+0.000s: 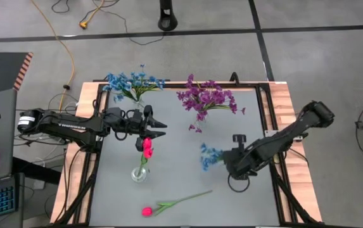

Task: Sort flowers into vase by color
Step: Put the blue flower into the top left transparent vase

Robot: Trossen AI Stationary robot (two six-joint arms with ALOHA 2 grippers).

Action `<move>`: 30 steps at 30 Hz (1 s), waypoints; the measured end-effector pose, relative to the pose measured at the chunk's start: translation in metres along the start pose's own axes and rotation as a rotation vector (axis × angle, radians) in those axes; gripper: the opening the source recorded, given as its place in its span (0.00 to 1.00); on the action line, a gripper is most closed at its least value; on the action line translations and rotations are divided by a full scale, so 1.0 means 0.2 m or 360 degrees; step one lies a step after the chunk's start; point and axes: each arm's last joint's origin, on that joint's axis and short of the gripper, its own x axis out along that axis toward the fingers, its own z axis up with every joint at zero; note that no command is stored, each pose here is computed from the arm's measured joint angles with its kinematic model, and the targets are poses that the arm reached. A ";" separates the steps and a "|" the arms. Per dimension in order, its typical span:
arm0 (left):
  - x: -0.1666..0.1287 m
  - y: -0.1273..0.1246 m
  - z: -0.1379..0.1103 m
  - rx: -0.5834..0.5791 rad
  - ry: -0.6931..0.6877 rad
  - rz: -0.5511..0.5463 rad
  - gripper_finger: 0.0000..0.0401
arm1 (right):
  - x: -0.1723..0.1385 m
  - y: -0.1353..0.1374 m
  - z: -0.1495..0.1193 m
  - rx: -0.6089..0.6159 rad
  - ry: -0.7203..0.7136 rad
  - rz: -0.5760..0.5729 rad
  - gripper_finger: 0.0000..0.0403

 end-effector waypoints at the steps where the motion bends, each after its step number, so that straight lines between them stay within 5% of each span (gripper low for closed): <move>1: 0.00 0.00 0.00 0.0000 0.0000 0.0000 0.32 | -0.02 -0.02 0.00 0.0037 -0.0056 -0.0031 0.10; 14: 0.00 0.00 0.00 0.0084 0.0002 0.0004 0.32 | -0.19 -0.13 0.02 0.0218 -0.0679 -0.0087 0.10; 30: -0.01 0.04 0.00 0.0087 0.0002 0.0063 0.32 | 0.14 -0.18 0.02 0.0323 -0.1479 0.0033 0.10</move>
